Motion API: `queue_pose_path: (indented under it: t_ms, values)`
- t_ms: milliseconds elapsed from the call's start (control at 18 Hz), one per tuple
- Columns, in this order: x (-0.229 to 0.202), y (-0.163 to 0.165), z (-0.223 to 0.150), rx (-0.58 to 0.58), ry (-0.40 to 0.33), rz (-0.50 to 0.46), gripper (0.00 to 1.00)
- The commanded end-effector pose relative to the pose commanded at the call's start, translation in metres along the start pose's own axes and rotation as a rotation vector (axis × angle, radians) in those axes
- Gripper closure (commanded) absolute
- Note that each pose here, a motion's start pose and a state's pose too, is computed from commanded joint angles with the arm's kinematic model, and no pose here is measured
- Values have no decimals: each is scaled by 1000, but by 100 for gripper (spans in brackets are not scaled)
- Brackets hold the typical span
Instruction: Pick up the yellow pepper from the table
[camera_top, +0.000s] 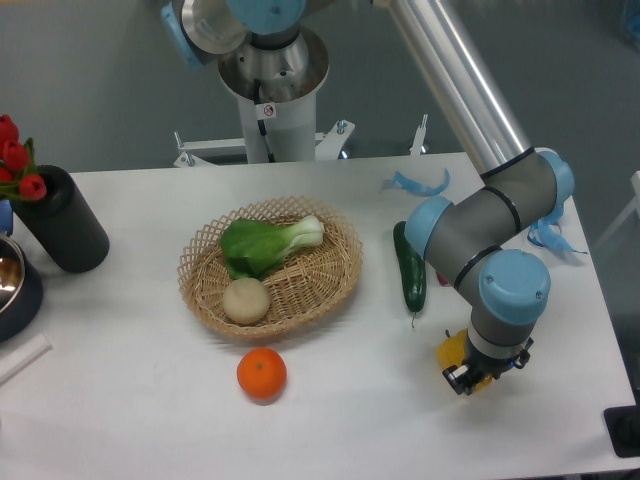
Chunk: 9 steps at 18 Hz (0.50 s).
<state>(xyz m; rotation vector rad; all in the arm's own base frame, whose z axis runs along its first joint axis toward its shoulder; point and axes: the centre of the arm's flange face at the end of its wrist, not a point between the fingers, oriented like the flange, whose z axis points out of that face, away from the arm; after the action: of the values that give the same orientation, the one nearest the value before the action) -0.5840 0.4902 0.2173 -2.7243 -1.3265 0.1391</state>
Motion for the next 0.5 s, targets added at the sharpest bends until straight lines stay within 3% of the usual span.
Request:
queue_pose_path:
  t_ms: [222, 389, 500]
  values:
    - [-8, 4, -17, 14, -15, 43, 75]
    - [-22, 4, -35, 36, -11, 125, 87]
    - [-26, 4, -48, 58, -2, 175, 87]
